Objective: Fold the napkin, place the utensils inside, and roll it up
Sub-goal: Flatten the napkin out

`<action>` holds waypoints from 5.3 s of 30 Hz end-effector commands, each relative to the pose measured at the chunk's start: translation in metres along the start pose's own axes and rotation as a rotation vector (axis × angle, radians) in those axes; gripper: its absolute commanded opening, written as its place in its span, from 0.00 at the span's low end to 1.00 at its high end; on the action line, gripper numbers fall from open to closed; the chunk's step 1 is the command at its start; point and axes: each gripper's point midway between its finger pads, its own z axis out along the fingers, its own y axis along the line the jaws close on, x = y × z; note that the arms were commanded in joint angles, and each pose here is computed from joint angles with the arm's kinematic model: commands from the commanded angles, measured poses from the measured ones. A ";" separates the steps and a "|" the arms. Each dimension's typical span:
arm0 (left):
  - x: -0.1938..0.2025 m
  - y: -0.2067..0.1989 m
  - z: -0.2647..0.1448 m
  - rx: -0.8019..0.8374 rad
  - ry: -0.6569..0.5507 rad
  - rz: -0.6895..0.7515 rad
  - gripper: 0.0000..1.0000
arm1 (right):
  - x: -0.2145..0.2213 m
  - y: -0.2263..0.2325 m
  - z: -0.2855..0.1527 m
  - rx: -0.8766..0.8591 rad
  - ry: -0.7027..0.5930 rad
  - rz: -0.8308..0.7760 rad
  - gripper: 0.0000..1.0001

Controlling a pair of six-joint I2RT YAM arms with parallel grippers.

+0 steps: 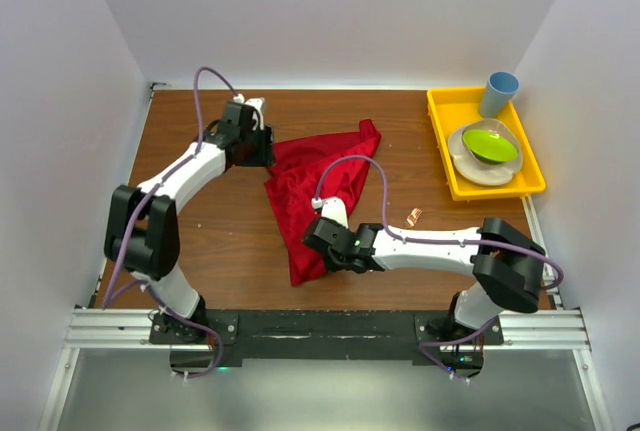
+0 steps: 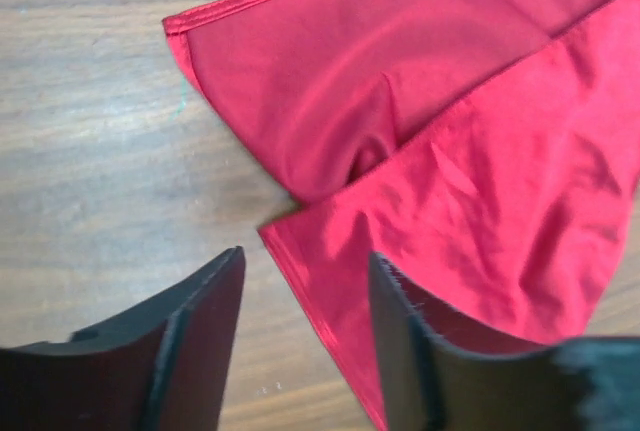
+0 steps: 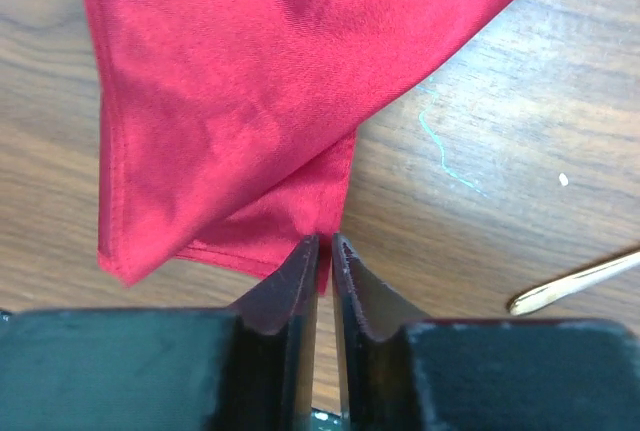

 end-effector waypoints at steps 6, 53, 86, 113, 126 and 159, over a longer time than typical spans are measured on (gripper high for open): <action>0.004 -0.008 0.042 0.108 0.099 0.188 0.61 | -0.016 0.011 -0.020 -0.088 -0.027 -0.001 0.32; 0.082 0.002 0.017 0.021 0.204 0.090 0.56 | 0.009 0.002 -0.010 -0.120 0.007 -0.026 0.63; 0.083 0.001 -0.012 -0.034 0.225 0.034 0.00 | 0.007 0.006 0.006 -0.041 0.023 0.010 0.58; -0.009 0.058 -0.170 -0.369 -0.339 -0.318 0.00 | 0.048 -0.028 0.039 0.203 0.074 -0.029 0.00; 0.023 0.091 -0.220 -0.496 -0.454 -0.524 0.00 | -0.043 -0.066 -0.010 0.130 -0.036 0.054 0.06; 0.071 0.050 -0.192 -0.179 -0.344 -0.498 0.00 | -0.030 -0.042 0.022 -0.148 -0.004 0.530 0.91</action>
